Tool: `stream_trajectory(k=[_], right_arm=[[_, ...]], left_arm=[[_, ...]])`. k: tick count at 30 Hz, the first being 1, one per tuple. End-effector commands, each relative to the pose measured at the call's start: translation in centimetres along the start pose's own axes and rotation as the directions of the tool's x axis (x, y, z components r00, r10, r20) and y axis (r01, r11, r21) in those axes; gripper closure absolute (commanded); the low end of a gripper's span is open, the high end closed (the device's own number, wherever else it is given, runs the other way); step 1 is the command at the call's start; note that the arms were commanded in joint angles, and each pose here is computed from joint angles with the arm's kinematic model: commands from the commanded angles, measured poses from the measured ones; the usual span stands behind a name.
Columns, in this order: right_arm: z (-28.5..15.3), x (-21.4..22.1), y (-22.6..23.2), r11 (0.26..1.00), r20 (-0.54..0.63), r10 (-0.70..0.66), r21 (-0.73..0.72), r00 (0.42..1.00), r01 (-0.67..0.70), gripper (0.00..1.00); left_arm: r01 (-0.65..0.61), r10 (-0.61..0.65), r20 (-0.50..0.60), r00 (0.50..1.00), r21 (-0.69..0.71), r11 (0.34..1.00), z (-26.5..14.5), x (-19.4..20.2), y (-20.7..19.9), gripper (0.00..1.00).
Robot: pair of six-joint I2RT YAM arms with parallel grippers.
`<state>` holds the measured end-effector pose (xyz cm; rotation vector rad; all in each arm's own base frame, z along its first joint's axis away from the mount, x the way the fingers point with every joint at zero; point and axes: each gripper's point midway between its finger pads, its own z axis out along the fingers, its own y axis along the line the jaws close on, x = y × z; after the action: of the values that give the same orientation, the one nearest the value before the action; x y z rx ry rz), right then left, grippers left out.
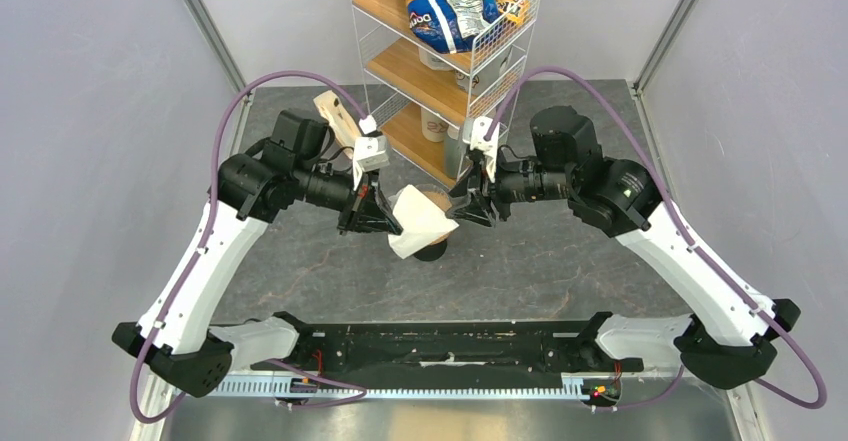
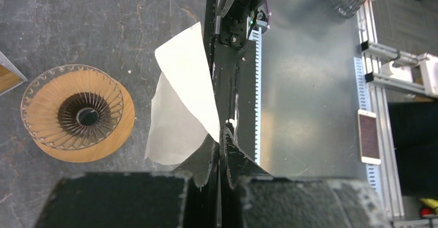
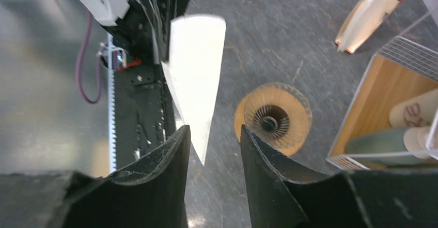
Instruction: Place the coffee filter in the dripper
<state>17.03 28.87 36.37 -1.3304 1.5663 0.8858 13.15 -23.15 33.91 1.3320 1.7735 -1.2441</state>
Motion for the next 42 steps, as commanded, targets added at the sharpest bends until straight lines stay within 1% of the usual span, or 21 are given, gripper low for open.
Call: stream_trajectory(k=[1, 5, 8, 10, 14, 17, 20, 23, 24, 25, 26, 28, 29, 30, 31, 32, 35, 37, 42], right_arm=[[0.3, -3.0, 1.4, 0.993, 0.080, 0.076, -0.091, 0.994, -0.069, 0.53], [0.7, -2.8, 1.8, 0.988, 0.072, 0.090, -0.129, 0.993, -0.080, 0.54], [1.1, -2.4, 1.8, 0.986, 0.059, 0.099, -0.143, 0.993, -0.090, 0.58], [1.4, -2.4, 1.7, 0.985, 0.055, 0.101, -0.147, 0.993, -0.092, 0.58], [1.6, -2.3, 1.9, 0.981, 0.049, 0.119, -0.160, 0.992, -0.109, 0.64], [1.8, -1.9, 2.0, 0.978, 0.036, 0.131, -0.170, 0.991, -0.123, 0.70], [2.0, -1.8, 1.7, 0.978, 0.029, 0.141, -0.157, 0.990, -0.135, 0.72], [2.1, -1.9, 1.7, 0.978, 0.029, 0.140, -0.163, 0.990, -0.133, 0.77], [2.1, -1.9, 1.7, 0.976, 0.026, 0.143, -0.168, 0.989, -0.137, 0.81], [2.2, -1.8, 1.8, 0.975, 0.023, 0.146, -0.170, 0.989, -0.140, 0.93], [2.2, -1.8, 1.6, 0.976, 0.022, 0.148, -0.165, 0.989, -0.143, 1.00], [2.2, -1.9, 1.5, 0.977, 0.023, 0.150, -0.153, 0.988, -0.145, 1.00], [2.1, -2.0, 1.4, 0.978, 0.025, 0.149, -0.149, 0.989, -0.144, 1.00], [2.1, -2.1, 1.4, 0.979, 0.028, 0.148, -0.147, 0.989, -0.142, 1.00], [2.0, -2.1, 1.4, 0.979, 0.030, 0.150, -0.147, 0.988, -0.144, 1.00], [1.9, -2.3, 1.5, 0.979, 0.037, 0.147, -0.150, 0.988, -0.140, 1.00], [1.7, -2.7, 1.7, 0.978, 0.054, 0.146, -0.157, 0.988, -0.136, 1.00], [1.7, -2.9, 1.7, 0.979, 0.060, 0.144, -0.157, 0.988, -0.133, 1.00], [1.6, -3.2, 1.8, 0.978, 0.075, 0.141, -0.163, 0.987, -0.128, 1.00]], left_arm=[[-0.157, 0.158, -0.016, 0.987, 0.021, 0.987, 0.1, 0.4, -0.5, 0.98], [-0.170, 0.171, -0.027, 0.985, 0.029, 0.985, 0.4, 0.5, -0.6, 0.98], [-0.181, 0.182, -0.028, 0.983, 0.031, 0.983, 0.6, 0.4, -0.6, 0.98], [-0.182, 0.182, -0.025, 0.983, 0.024, 0.983, 0.7, 0.3, -0.5, 0.98], [-0.190, 0.190, -0.027, 0.981, -0.003, 0.982, 0.8, 0.1, 0.1, 0.98], [-0.193, 0.192, -0.024, 0.981, -0.012, 0.981, 0.8, 0.0, 0.4, 0.98], [-0.193, 0.193, -0.017, 0.981, -0.018, 0.981, 0.9, 0.0, 0.5, 0.98], [-0.192, 0.192, -0.013, 0.981, -0.022, 0.981, 1.0, -0.1, 0.7, 0.98], [-0.194, 0.194, -0.012, 0.981, -0.022, 0.981, 1.0, -0.1, 0.7, 0.98], [-0.195, 0.195, -0.010, 0.981, -0.022, 0.981, 1.0, -0.2, 0.7, 0.98], [-0.192, 0.191, -0.010, 0.981, -0.023, 0.981, 1.1, -0.1, 0.7, 0.98], [-0.189, 0.189, -0.008, 0.982, -0.026, 0.982, 1.1, -0.1, 0.7, 0.97], [-0.179, 0.179, -0.006, 0.984, -0.025, 0.984, 1.1, -0.1, 0.7, 0.93], [-0.172, 0.172, -0.001, 0.985, -0.026, 0.985, 1.2, 0.0, 0.7, 0.85], [-0.165, 0.165, 0.005, 0.986, -0.026, 0.986, 1.3, 0.1, 0.7, 0.72], [-0.158, 0.158, 0.013, 0.987, -0.024, 0.987, 1.4, 0.2, 0.6, 0.65], [-0.140, 0.140, 0.033, 0.990, -0.021, 0.990, 1.6, 0.4, 0.5, 0.54], [-0.122, 0.122, 0.042, 0.992, -0.017, 0.992, 1.7, 0.4, 0.5, 0.51], [-0.055, 0.055, 0.080, 0.995, 0.001, 0.998, 2.3, 0.0, 0.6, 0.51]])
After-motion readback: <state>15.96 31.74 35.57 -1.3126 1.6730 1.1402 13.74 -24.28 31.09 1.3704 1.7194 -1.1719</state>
